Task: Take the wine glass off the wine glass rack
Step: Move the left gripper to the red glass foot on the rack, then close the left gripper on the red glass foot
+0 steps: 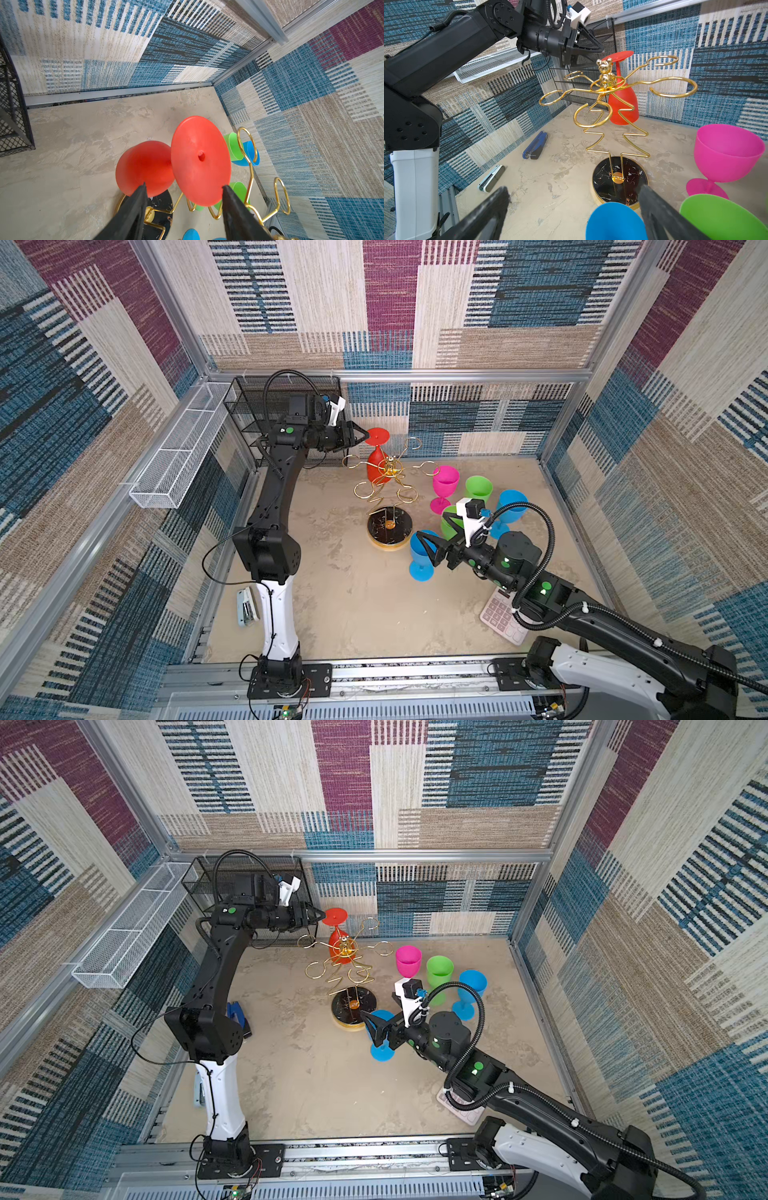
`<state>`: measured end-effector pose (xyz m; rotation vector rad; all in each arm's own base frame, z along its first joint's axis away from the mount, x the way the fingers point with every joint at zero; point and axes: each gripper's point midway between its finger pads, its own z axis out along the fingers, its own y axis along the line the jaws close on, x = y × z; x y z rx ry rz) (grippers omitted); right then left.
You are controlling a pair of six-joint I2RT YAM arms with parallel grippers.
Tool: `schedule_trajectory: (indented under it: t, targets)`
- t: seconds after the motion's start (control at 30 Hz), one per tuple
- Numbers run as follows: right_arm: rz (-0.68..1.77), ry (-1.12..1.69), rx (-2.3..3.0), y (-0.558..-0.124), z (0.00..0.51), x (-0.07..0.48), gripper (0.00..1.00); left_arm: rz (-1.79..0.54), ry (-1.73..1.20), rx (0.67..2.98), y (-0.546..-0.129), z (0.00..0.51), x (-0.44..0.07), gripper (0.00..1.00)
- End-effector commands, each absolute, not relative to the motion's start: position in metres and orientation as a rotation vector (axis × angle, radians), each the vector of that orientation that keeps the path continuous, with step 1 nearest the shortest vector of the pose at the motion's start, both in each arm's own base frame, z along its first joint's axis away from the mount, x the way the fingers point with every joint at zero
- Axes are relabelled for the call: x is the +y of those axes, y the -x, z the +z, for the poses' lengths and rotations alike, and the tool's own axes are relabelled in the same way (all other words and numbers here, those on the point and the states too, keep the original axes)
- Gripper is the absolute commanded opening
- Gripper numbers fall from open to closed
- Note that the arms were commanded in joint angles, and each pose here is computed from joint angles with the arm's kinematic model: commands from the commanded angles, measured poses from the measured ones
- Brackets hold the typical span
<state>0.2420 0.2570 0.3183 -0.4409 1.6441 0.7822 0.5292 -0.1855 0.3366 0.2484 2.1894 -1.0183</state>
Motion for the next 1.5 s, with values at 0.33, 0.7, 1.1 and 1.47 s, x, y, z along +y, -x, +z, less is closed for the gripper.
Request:
schedule_trajectory:
  t: [0.33,0.7,1.1,1.47]
  targets:
    - [0.786,0.411,1.623,-0.241,0.324,0.251,0.99,-0.962,-0.295,2.186,-0.532,0.333,-0.194,0.38]
    - [0.785,0.392,1.615,-0.240,0.325,0.246,0.99,-1.014,-0.287,2.167,-0.529,0.341,-0.197,0.15]
    - [0.791,0.378,1.601,-0.239,0.328,0.242,0.99,-1.131,-0.261,2.123,-0.524,0.358,-0.201,0.00]
    - [0.799,0.377,1.601,-0.239,0.328,0.243,0.99,-1.253,-0.223,2.074,-0.521,0.369,-0.196,0.00]
